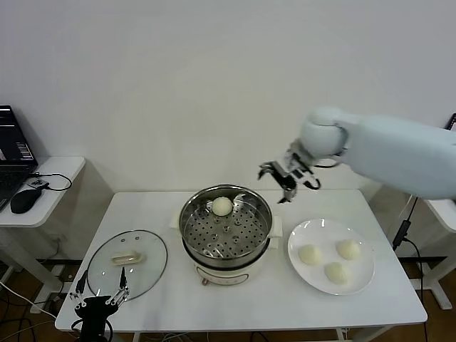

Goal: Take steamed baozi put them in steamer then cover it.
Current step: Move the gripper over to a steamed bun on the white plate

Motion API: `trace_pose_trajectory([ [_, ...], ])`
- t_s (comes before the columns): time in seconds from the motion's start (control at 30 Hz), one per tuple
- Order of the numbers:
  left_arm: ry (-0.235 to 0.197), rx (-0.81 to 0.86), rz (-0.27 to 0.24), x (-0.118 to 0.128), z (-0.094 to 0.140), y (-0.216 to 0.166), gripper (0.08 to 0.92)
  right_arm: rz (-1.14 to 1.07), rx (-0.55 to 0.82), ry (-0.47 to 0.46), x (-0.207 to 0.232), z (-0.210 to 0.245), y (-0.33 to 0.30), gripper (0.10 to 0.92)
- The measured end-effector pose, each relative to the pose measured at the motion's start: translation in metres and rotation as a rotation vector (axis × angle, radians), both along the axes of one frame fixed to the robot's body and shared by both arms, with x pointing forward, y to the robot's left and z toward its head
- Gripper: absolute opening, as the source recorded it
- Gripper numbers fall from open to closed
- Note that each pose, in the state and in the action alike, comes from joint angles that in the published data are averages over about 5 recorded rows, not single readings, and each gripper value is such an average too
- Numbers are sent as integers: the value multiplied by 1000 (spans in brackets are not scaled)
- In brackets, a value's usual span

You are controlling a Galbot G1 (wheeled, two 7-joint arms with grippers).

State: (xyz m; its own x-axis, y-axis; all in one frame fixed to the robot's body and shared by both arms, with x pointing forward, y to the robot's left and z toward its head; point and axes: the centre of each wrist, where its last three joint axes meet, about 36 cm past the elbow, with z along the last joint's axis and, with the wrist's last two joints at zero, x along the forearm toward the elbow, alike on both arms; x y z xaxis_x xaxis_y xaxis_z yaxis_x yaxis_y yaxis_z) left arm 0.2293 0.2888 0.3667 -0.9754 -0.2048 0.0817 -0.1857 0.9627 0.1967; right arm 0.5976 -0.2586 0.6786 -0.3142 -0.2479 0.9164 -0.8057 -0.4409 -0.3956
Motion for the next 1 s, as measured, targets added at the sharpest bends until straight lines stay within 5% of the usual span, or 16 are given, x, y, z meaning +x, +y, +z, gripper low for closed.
trace_pose_trajectory([
  [0.37,12,22,1,4,3,5,823,-186,8,92,-30,-61,-70,823],
  [1.0,36,49,36,1,0,20,823,-295,-19,179,-15,-173,-91,823],
])
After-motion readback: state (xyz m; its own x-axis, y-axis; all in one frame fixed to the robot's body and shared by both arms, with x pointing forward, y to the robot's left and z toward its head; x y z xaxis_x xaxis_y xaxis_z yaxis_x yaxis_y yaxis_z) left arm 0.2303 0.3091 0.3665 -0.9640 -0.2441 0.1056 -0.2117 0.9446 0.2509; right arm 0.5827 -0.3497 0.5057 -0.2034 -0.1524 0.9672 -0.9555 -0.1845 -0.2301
